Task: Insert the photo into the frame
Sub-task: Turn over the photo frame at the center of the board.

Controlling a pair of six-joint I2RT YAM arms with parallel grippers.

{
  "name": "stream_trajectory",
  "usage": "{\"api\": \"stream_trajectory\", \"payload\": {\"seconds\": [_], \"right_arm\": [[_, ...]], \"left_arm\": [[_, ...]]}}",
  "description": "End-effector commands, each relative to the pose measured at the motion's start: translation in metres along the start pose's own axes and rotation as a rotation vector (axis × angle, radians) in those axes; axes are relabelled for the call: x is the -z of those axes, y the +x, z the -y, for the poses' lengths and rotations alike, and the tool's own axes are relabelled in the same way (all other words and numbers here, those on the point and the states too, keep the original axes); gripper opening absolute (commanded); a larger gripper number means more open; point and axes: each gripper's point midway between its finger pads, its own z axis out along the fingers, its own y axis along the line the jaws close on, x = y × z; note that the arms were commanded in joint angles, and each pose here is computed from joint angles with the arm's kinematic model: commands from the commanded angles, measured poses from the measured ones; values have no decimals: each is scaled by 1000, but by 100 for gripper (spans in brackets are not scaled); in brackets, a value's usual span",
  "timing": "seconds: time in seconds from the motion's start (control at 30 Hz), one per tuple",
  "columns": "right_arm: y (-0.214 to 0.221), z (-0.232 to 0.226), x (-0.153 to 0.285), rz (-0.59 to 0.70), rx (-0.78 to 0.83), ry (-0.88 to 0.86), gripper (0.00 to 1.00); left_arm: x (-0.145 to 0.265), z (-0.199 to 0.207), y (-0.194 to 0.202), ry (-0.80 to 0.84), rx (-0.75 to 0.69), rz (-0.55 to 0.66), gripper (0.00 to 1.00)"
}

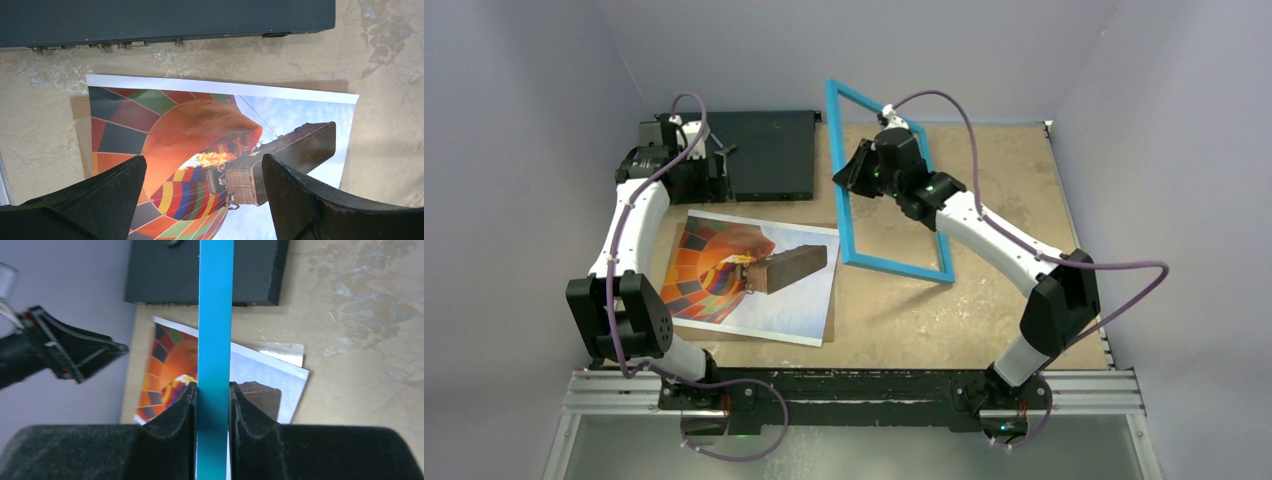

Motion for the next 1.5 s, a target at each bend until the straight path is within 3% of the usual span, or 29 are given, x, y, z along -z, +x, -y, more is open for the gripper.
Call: {"api": "stream_trajectory", "payload": {"seconds": [0.0, 0.23, 0.5, 0.73, 1.23, 1.47], "right_arm": [[-29, -39, 25, 10, -120, -236, 0], [-40, -74, 47, -46, -229, -448, 0], [-73, -79, 74, -33, -378, -570, 0], [-80, -26, 77, -31, -510, -554, 0], [-119, 53, 109, 50, -608, -500, 0], [-129, 120, 126, 135, -649, -392, 7]], "left_arm": [[1, 6, -6, 40, 16, 27, 85], [1, 27, -10, 115, 17, 51, 86], [-24, 87, -1, 165, -82, 17, 87], [-23, 124, -34, 276, -73, 94, 87], [-1, 290, -92, 500, -199, 282, 88], [-7, 327, -86, 505, -250, 282, 87]]}}
